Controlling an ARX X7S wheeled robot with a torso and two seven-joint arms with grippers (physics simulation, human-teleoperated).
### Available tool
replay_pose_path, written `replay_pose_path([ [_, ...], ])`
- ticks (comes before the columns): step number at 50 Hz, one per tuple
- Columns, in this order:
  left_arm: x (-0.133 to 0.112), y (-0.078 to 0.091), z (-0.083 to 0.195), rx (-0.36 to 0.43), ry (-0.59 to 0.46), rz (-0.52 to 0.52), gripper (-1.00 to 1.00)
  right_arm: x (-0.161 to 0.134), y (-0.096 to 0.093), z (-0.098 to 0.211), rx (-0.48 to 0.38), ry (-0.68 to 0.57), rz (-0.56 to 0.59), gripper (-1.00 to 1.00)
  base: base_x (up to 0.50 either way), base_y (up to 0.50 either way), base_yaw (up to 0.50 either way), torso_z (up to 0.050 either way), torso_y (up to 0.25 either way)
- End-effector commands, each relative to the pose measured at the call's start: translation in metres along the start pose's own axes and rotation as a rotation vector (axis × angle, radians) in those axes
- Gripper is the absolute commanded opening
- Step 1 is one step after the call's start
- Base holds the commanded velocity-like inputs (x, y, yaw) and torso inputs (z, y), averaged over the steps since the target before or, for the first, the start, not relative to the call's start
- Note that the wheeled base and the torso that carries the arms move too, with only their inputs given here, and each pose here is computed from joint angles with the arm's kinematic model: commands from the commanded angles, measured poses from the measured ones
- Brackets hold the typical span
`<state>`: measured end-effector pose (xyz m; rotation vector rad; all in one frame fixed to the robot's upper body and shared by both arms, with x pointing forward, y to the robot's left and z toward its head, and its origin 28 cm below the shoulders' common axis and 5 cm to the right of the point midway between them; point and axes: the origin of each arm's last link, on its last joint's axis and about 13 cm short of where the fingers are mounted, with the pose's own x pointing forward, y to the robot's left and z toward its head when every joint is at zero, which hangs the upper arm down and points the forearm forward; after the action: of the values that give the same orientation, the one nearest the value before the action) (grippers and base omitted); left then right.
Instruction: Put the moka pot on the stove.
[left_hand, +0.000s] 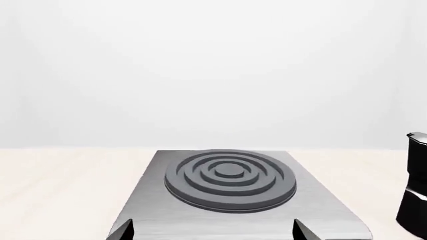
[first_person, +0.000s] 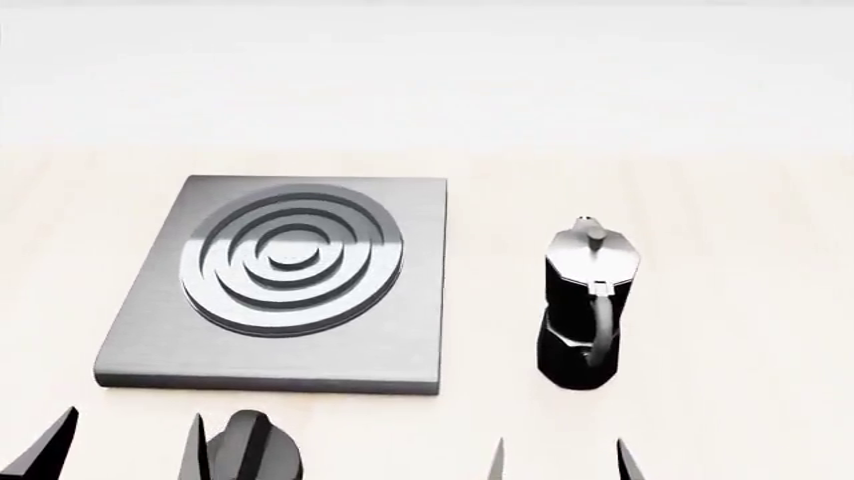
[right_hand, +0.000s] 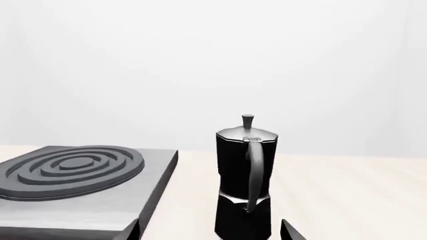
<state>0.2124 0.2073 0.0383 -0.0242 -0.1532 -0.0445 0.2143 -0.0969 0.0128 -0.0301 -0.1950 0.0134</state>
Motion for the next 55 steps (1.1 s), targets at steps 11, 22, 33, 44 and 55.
replay_pose_path([
  [11, -0.0001, 0.0001, -0.0003, 0.001, 0.000, 0.000, 1.00, 0.0001, 0.0002, 0.0000, -0.007, -0.007, 0.014, 1.00, 0.00, 0.21, 0.00, 0.000, 0.000],
  [22, -0.0006, -0.0006, 0.0009, 0.003, 0.002, -0.002, 1.00, 0.0002, 0.0003, -0.0001, 0.003, -0.013, 0.007, 1.00, 0.00, 0.21, 0.00, 0.000, 0.000],
  [33, 0.0004, -0.0004, -0.0005, 0.005, 0.005, -0.002, 1.00, 0.0003, 0.0004, -0.0001, 0.005, -0.016, 0.006, 1.00, 0.00, 0.21, 0.00, 0.000, 0.000],
  [44, 0.0007, -0.0001, -0.0018, 0.007, 0.005, -0.003, 1.00, 0.0003, 0.0004, -0.0001, 0.011, -0.017, 0.005, 1.00, 0.00, 0.21, 0.00, 0.000, 0.000],
  [55, 0.0008, -0.0005, -0.0025, 0.012, 0.006, -0.004, 1.00, 0.0002, 0.0005, -0.0001, 0.015, -0.015, 0.003, 1.00, 0.00, 0.21, 0.00, 0.000, 0.000],
])
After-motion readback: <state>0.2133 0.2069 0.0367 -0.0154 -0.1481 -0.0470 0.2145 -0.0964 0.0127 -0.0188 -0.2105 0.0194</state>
